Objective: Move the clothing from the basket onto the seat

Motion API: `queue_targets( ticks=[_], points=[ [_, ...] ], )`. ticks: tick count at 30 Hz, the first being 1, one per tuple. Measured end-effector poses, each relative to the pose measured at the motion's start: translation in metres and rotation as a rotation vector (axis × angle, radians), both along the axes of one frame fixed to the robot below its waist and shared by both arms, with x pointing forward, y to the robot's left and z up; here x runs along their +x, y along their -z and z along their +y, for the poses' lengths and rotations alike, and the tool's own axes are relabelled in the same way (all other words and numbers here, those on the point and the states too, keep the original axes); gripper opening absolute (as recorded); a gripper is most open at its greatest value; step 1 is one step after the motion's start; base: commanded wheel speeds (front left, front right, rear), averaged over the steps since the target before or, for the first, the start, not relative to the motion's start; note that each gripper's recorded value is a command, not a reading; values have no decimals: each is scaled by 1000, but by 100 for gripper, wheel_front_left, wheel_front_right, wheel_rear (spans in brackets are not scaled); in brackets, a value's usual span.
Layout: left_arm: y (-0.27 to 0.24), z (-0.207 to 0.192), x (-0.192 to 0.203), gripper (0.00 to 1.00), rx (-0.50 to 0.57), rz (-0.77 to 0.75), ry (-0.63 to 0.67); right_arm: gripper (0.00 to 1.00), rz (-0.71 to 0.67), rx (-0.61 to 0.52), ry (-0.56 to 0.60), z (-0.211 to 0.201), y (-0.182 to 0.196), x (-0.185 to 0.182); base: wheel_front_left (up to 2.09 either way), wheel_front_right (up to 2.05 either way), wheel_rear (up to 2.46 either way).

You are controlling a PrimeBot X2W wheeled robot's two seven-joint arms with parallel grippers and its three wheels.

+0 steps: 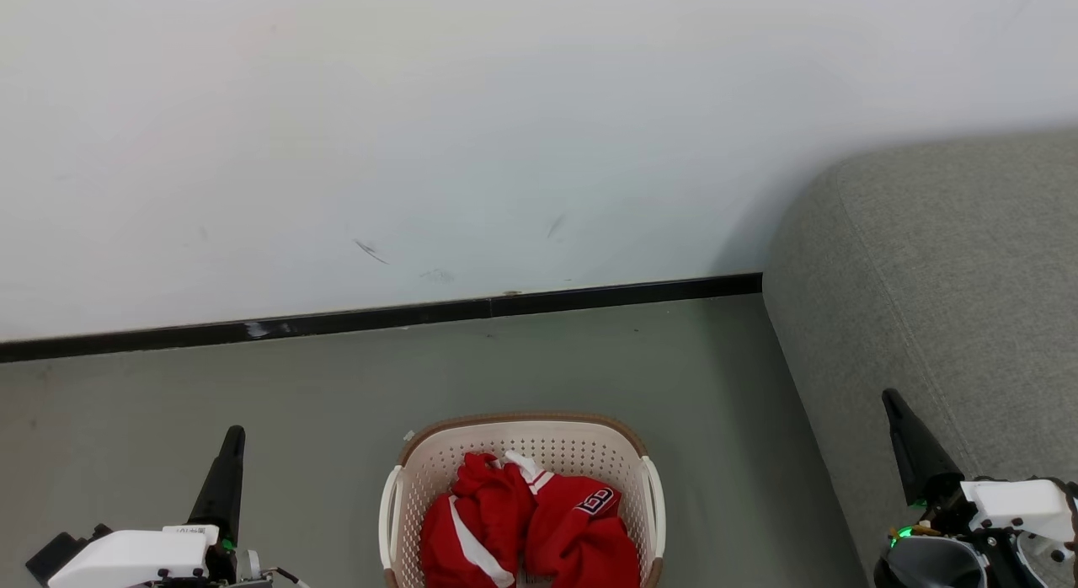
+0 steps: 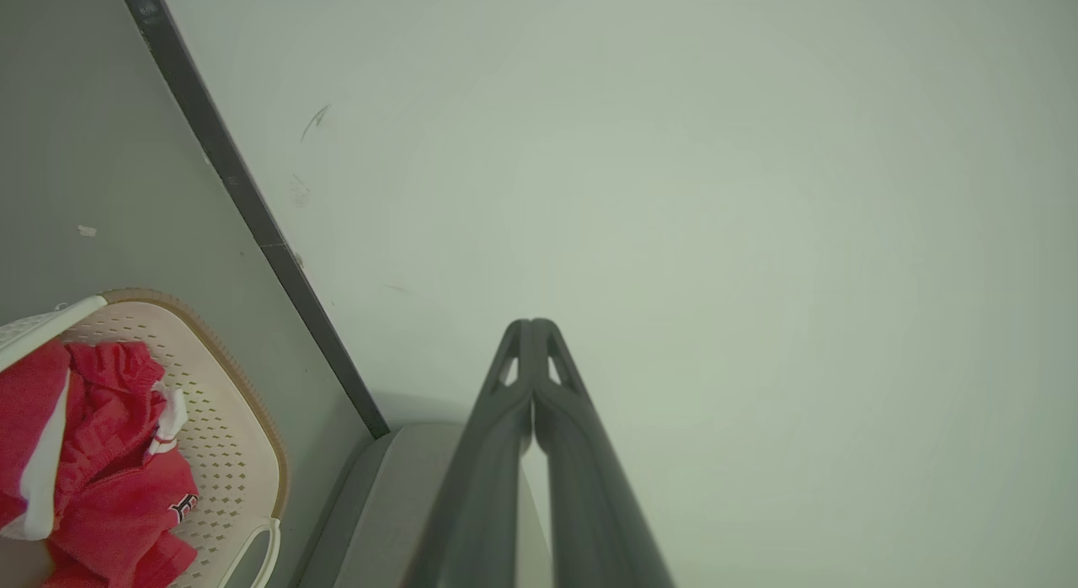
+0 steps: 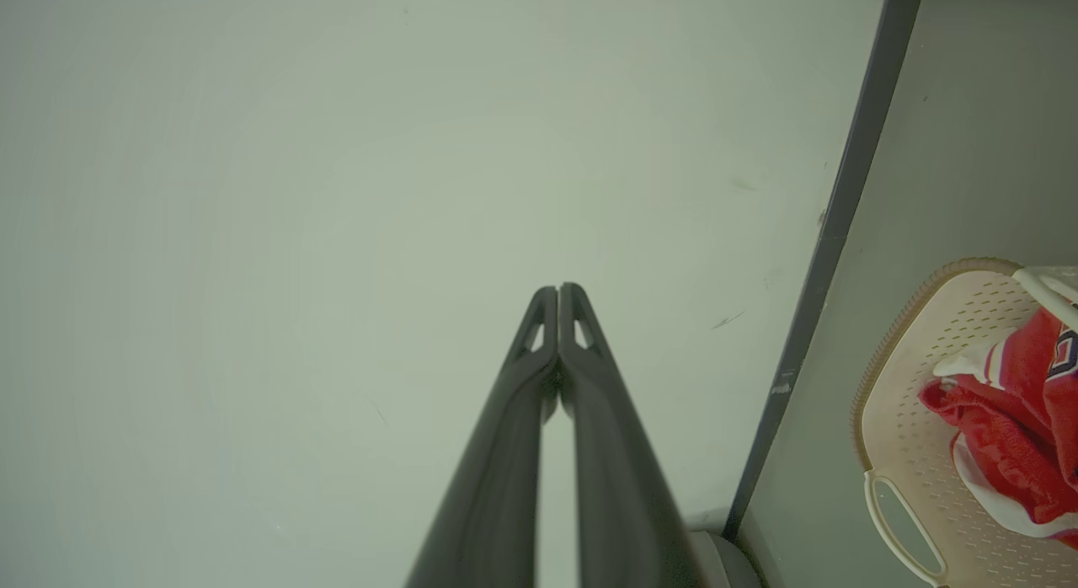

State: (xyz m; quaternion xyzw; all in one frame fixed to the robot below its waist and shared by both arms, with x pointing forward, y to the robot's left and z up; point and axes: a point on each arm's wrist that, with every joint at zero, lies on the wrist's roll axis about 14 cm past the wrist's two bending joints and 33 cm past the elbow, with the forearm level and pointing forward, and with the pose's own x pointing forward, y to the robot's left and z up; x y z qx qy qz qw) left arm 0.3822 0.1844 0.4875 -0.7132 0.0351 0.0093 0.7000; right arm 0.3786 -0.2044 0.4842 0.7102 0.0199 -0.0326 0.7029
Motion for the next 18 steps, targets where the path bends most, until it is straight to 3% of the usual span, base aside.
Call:
queue_targets(
  ticks=[13, 14, 18],
  points=[
    [2, 0, 0, 0, -2, 5, 1, 0, 6, 1, 0, 0, 2, -1, 0, 0, 0],
    [6, -2, -2, 100, -7, 17, 1, 100, 18, 5, 0, 1, 6, -3, 0, 0, 0],
    [40, -12, -21, 100, -42, 123, 6, 100, 130, 39, 2, 8, 43, -24, 0, 0, 0]
  ],
)
